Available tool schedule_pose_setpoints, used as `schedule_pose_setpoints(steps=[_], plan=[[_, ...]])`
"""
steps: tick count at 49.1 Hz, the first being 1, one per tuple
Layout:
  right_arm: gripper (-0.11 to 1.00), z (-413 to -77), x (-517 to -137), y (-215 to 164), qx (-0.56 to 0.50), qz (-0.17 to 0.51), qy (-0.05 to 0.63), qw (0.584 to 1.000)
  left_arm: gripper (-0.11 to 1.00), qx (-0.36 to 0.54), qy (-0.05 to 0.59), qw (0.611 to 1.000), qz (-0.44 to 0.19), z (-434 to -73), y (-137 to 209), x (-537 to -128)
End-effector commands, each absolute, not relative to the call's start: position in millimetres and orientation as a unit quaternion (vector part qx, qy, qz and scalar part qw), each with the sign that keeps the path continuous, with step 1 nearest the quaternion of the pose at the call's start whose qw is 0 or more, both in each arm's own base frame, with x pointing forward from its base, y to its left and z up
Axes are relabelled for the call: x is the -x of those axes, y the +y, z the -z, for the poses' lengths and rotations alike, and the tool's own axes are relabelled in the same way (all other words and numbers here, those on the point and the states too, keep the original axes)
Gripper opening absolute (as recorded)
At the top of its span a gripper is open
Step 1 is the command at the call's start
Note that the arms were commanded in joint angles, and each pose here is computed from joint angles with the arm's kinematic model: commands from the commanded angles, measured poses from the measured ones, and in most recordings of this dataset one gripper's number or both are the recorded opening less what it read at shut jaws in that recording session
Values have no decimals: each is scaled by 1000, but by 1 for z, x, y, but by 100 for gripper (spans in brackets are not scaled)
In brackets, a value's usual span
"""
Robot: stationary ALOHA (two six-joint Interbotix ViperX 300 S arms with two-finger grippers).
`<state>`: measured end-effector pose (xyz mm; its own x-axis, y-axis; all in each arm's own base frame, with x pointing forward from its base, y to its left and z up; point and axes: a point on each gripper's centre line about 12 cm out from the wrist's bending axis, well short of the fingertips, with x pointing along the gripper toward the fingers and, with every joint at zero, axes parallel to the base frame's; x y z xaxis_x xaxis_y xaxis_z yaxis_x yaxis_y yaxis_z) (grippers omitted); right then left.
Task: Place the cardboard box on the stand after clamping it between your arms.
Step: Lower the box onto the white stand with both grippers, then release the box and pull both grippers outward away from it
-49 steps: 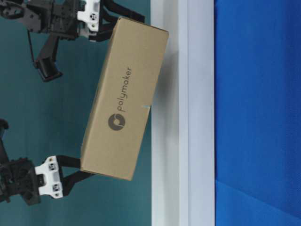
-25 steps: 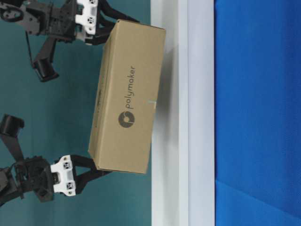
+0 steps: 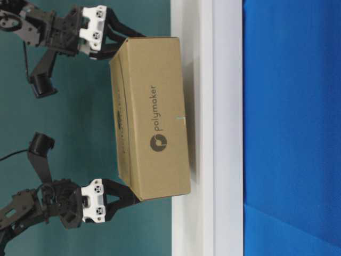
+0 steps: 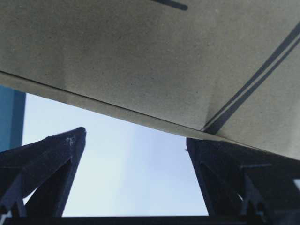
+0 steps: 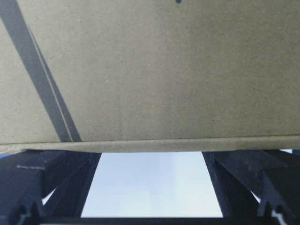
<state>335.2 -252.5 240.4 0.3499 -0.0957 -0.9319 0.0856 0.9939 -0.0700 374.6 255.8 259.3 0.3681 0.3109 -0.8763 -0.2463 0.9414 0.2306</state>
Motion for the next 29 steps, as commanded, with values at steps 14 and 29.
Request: schedule_pose_setpoints(steps=[14, 29], plan=[[96, -267, -372, -243, 9, 59, 492, 869, 85, -50, 448, 874, -180, -295, 244, -404], [96, -239, -368, -249, 16, 43, 517, 855, 85, -44, 468, 865, -173, -268, 244, -398]])
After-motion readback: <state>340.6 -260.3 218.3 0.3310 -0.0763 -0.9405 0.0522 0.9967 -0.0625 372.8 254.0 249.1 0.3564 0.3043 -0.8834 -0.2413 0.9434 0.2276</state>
